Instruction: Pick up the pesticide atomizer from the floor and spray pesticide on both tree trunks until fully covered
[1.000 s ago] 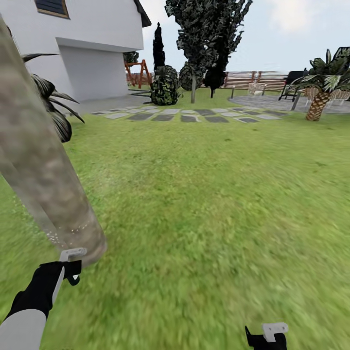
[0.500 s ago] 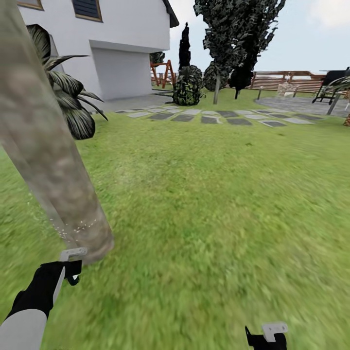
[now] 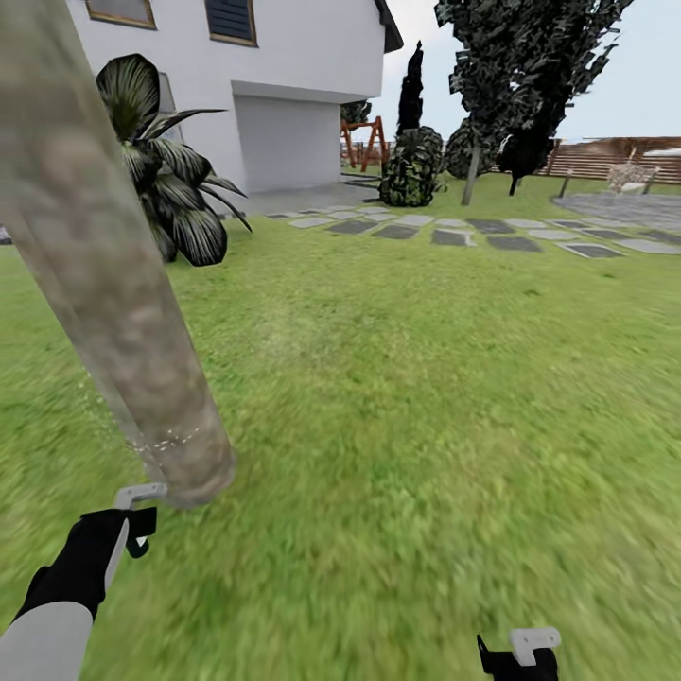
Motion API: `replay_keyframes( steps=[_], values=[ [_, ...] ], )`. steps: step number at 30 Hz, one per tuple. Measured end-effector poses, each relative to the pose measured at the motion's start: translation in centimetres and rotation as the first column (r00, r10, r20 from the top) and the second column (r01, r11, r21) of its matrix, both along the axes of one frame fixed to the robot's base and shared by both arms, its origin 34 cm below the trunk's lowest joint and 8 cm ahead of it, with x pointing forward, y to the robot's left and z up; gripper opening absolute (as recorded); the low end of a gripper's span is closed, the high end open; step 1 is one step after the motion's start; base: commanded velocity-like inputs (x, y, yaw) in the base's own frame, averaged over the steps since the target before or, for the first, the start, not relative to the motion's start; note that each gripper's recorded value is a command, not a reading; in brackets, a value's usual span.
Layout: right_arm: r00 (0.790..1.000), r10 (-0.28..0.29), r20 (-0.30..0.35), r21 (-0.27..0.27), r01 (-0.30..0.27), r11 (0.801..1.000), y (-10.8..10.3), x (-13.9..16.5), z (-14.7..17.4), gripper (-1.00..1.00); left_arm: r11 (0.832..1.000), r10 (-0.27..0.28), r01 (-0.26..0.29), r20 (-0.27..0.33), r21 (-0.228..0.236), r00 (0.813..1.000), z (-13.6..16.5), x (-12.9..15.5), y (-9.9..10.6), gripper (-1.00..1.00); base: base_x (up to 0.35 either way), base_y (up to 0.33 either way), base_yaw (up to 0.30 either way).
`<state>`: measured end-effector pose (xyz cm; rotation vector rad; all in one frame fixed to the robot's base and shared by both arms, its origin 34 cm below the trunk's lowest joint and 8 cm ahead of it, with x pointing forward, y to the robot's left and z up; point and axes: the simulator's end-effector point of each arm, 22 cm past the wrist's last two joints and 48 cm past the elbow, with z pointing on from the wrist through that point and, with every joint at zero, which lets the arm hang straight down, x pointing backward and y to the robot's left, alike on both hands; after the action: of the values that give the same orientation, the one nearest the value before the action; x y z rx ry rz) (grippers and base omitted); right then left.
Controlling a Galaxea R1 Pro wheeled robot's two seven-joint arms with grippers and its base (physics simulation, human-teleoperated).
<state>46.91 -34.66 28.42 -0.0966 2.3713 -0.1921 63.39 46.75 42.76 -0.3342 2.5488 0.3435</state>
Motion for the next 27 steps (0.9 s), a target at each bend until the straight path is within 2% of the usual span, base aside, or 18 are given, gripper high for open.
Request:
replay_keyframes(
  steps=[6, 10, 12, 18, 20, 22, 25, 27],
  values=[
    [1.000, -0.001, 0.000, 0.000, 0.001, 1.000, 0.0, 0.0, 0.0, 1.00, 1.000, -0.007, 0.007, -0.003, -0.012, 1.000, -0.4, 0.0, -0.8, -1.00, 0.215, -0.184, 0.275],
    [1.000, -0.001, 0.000, -0.001, 0.001, 1.000, -0.1, 0.0, 0.0, 1.00, 1.000, -0.014, 0.014, 0.005, -0.014, 1.000, -0.1, 0.4, -1.3, -1.00, 0.037, -0.027, 0.089],
    [1.000, -0.001, 0.000, -0.002, 0.001, 1.000, -0.1, 0.0, 0.0, 1.00, 1.000, -0.017, 0.017, 0.018, -0.021, 1.000, 0.3, 1.1, -1.6, -1.00, 0.002, -0.001, 0.005],
    [1.000, -0.002, 0.000, -0.003, 0.002, 1.000, -0.3, 0.0, 0.0, 1.00, 0.998, -0.036, 0.040, 0.091, -0.043, 0.995, 3.7, 5.8, -3.5, -1.00, 0.000, 0.000, 0.000],
    [1.000, -0.001, 0.000, -0.003, 0.001, 1.000, -0.3, 0.0, 0.0, 1.00, 0.998, -0.039, 0.043, 0.096, -0.038, 0.995, 4.2, 6.2, -3.3, -1.00, 0.000, 0.000, 0.000],
    [1.000, -0.001, 0.000, -0.003, 0.001, 1.000, -0.2, 0.0, 0.0, 1.00, 0.999, -0.039, 0.041, 0.107, -0.021, 0.994, 5.2, 6.9, -2.4, -1.00, 0.000, 0.000, 0.000],
    [1.000, 0.000, 0.000, -0.002, 0.000, 1.000, -0.2, 0.0, 0.0, 1.00, 0.999, -0.034, 0.034, 0.088, -0.003, 0.996, 5.1, 6.3, -1.0, -1.00, 0.000, 0.000, 0.000],
    [1.000, -0.001, 0.000, -0.002, 0.001, 1.000, -0.1, 0.0, 0.0, 1.00, 0.999, -0.041, 0.041, 0.093, -0.002, 0.995, 5.5, 6.7, -1.0, -1.00, 0.000, 0.000, 0.000]
  ],
)
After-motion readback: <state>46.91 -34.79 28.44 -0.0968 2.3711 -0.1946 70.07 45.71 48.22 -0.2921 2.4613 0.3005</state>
